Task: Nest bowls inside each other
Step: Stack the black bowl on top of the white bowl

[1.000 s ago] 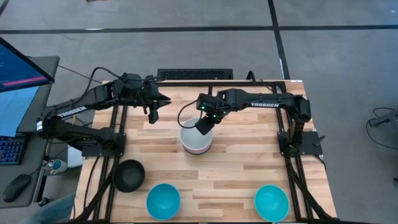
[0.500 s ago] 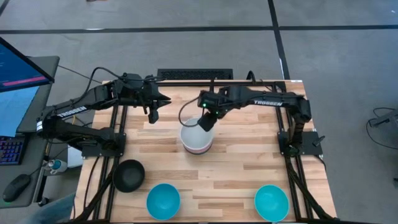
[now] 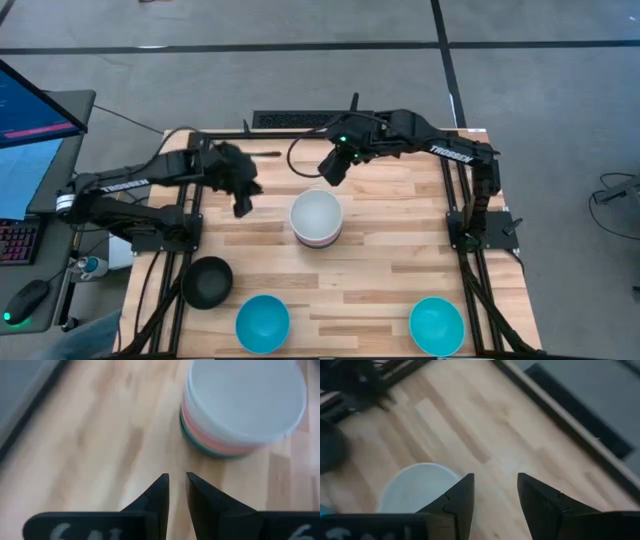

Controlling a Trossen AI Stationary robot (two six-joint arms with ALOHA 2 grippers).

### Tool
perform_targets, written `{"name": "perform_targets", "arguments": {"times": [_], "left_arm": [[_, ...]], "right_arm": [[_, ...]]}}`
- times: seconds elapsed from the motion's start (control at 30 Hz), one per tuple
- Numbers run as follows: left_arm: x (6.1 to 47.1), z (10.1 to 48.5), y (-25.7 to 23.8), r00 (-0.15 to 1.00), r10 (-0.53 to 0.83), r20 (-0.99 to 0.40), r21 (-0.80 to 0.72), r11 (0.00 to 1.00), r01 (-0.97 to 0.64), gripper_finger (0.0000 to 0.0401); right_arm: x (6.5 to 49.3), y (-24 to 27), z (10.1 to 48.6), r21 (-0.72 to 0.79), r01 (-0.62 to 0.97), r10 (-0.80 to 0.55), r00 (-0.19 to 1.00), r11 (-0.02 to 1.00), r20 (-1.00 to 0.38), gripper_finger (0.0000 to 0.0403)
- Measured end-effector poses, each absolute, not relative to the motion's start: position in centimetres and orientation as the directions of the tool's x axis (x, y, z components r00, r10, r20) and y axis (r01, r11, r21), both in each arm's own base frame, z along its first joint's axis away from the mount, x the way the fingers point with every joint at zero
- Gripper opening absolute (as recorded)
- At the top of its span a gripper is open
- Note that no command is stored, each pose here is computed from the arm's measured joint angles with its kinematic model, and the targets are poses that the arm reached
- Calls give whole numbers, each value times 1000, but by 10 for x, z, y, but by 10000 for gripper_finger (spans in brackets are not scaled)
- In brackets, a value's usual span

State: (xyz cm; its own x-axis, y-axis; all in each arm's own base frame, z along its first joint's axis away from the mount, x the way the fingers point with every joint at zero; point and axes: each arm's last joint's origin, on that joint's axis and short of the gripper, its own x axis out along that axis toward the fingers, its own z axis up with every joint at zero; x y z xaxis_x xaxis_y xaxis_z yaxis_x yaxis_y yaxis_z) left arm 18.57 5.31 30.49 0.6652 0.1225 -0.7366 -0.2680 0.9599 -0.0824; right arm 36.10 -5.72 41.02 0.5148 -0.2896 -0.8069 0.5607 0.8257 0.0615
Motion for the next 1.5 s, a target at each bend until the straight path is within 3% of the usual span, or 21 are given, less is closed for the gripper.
{"name": "perform_targets", "arguments": {"times": [0.2, 0.47, 0.73, 1.0, 1.17, 1.5], "left_arm": [[155, 282, 23, 588, 52, -807, -172, 932, -318, 54], [104, 274, 3, 330, 35, -943, -133, 872, -472, 54], [100, 267, -14, 140, -177, -974, -220, 889, -402, 54], [105, 263, -37, 101, -193, -976, -215, 929, -303, 61], [105, 251, -47, 75, -127, -989, -141, 964, -225, 100], [109, 217, -64, 58, -196, -979, -204, 946, -251, 167]], "right_arm": [[346, -64, 420, -38, 603, -371, 438, 797, -819, 172], [345, -69, 420, -67, 598, -387, 426, 799, -817, 173], [345, -72, 420, -67, 602, -392, 427, 796, -815, 175], [345, -71, 420, -70, 599, -391, 425, 798, -817, 176], [345, -71, 420, -69, 600, -391, 427, 797, -815, 178], [345, -71, 420, -69, 599, -391, 427, 798, -815, 176]]}}
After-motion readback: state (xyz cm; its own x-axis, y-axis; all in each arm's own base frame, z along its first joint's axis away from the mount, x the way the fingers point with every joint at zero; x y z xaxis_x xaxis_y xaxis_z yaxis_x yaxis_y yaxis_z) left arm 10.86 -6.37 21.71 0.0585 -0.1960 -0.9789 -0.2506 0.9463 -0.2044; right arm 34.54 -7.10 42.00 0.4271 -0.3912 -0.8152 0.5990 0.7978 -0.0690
